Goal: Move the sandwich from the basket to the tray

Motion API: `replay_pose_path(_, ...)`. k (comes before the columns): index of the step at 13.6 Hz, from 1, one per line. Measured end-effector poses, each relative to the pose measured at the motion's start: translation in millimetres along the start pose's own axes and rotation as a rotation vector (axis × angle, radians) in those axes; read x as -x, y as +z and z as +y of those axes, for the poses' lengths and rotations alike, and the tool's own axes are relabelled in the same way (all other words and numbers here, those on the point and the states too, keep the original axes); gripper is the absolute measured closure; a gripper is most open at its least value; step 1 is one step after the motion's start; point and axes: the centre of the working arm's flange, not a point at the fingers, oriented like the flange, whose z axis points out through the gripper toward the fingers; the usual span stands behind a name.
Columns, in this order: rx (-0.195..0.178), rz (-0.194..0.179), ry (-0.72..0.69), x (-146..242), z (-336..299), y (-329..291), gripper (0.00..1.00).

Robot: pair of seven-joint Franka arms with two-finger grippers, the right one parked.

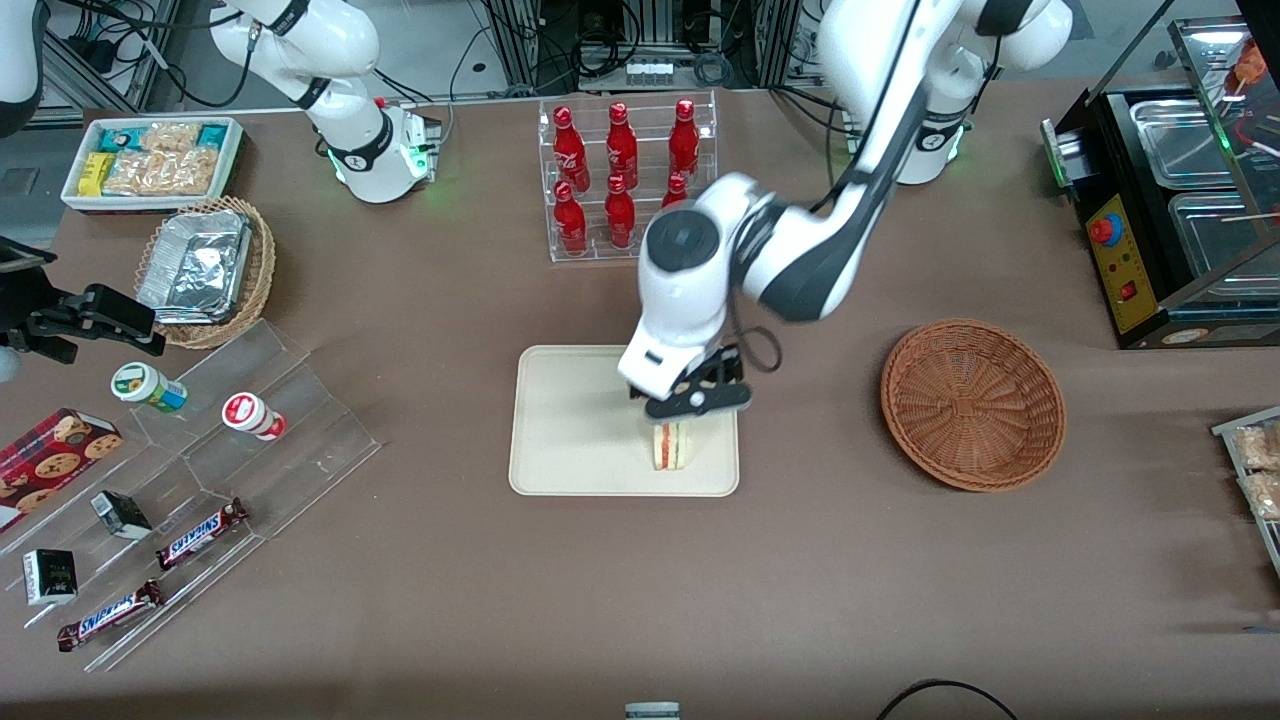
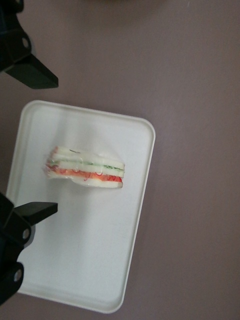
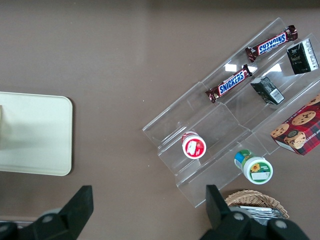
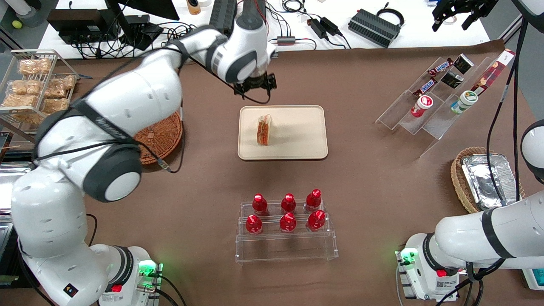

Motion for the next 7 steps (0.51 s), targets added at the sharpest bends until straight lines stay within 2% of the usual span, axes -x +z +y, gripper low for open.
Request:
replay_pose_path(4,-0.039,-0.032,-0.05,-3,-63,-106,0.0)
replay_pose_path(7,-0.063,-0.061,-0.031,-16,-120,-151,0.0)
